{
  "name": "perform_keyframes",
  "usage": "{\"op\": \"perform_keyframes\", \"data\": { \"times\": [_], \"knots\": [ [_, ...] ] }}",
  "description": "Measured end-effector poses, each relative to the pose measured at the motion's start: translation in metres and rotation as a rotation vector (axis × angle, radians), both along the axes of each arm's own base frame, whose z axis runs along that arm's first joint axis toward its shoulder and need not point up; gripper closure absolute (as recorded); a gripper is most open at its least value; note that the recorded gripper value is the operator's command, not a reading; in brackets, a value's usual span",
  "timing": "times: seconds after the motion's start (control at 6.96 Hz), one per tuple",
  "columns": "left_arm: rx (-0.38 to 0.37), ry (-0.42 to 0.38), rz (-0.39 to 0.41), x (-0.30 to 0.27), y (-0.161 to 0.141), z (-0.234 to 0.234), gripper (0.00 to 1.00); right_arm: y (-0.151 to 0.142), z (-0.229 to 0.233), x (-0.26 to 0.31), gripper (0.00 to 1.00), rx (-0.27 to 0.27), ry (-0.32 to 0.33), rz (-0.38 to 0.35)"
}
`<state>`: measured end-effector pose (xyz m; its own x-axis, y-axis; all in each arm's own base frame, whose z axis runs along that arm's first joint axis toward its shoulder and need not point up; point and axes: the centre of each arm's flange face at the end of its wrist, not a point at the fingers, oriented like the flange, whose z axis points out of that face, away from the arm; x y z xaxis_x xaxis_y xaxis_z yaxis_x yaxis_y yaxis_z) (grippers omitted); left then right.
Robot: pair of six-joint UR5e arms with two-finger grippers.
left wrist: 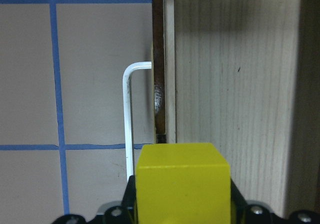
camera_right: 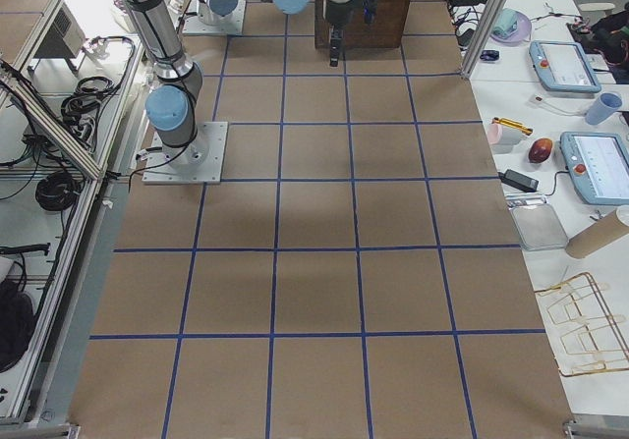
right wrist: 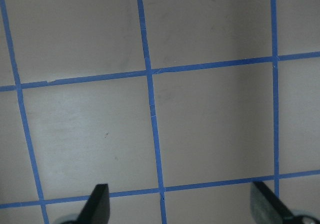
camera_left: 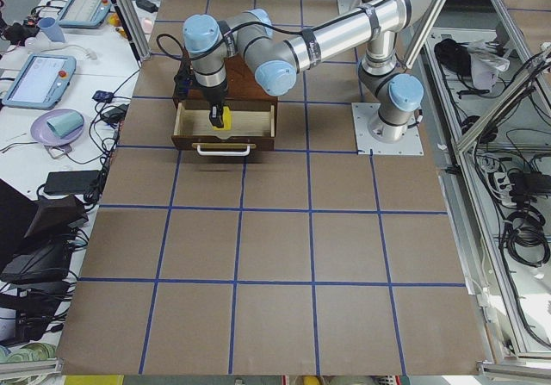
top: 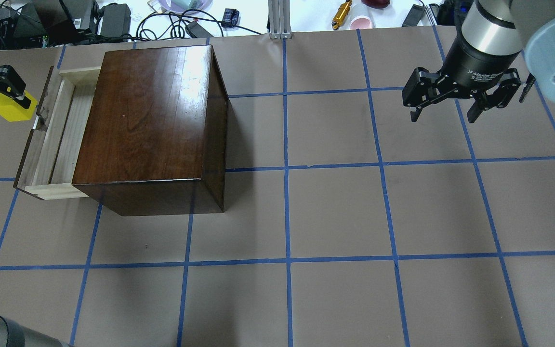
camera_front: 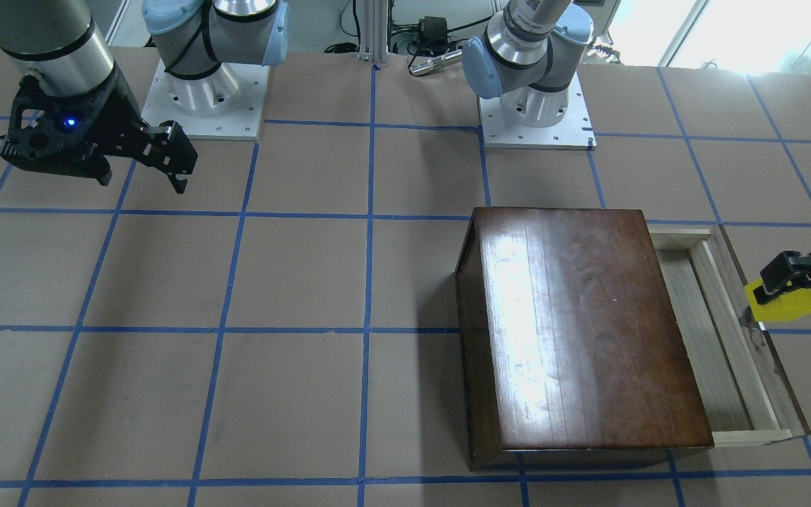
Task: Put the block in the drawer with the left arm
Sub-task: 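Lift the yellow cube with the left gripper and carry it over the drawer, then open the left gripper to drop the cube into the drawer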
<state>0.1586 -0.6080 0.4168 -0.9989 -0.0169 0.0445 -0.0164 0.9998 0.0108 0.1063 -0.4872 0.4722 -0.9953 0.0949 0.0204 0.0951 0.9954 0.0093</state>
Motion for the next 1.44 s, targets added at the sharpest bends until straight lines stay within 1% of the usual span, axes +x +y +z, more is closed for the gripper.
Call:
{"op": "perform_keyframes", "data": {
  "times": [0.29, 0.58, 1.01, 1.29, 1.44],
  "knots": [
    [0.027, 0.019, 0.023, -0.014, -0.001, -0.027, 0.84, 0.000, 0.000, 0.000, 0.00, 0.000, 0.000, 0.000],
    [0.030, 0.021, 0.052, -0.026, -0.004, -0.051, 0.84, 0.000, 0.000, 0.000, 0.00, 0.000, 0.000, 0.000],
    [0.043, 0.033, 0.050, -0.031, -0.012, -0.073, 0.84, 0.000, 0.000, 0.000, 0.00, 0.000, 0.000, 0.000],
    [0.053, 0.038, 0.049, -0.030, -0.015, -0.082, 0.00, 0.000, 0.000, 0.000, 0.00, 0.000, 0.000, 0.000],
    [0.051, 0.037, 0.050, -0.030, -0.016, -0.083, 0.00, 0.000, 0.000, 0.000, 0.00, 0.000, 0.000, 0.000]
  ]
}}
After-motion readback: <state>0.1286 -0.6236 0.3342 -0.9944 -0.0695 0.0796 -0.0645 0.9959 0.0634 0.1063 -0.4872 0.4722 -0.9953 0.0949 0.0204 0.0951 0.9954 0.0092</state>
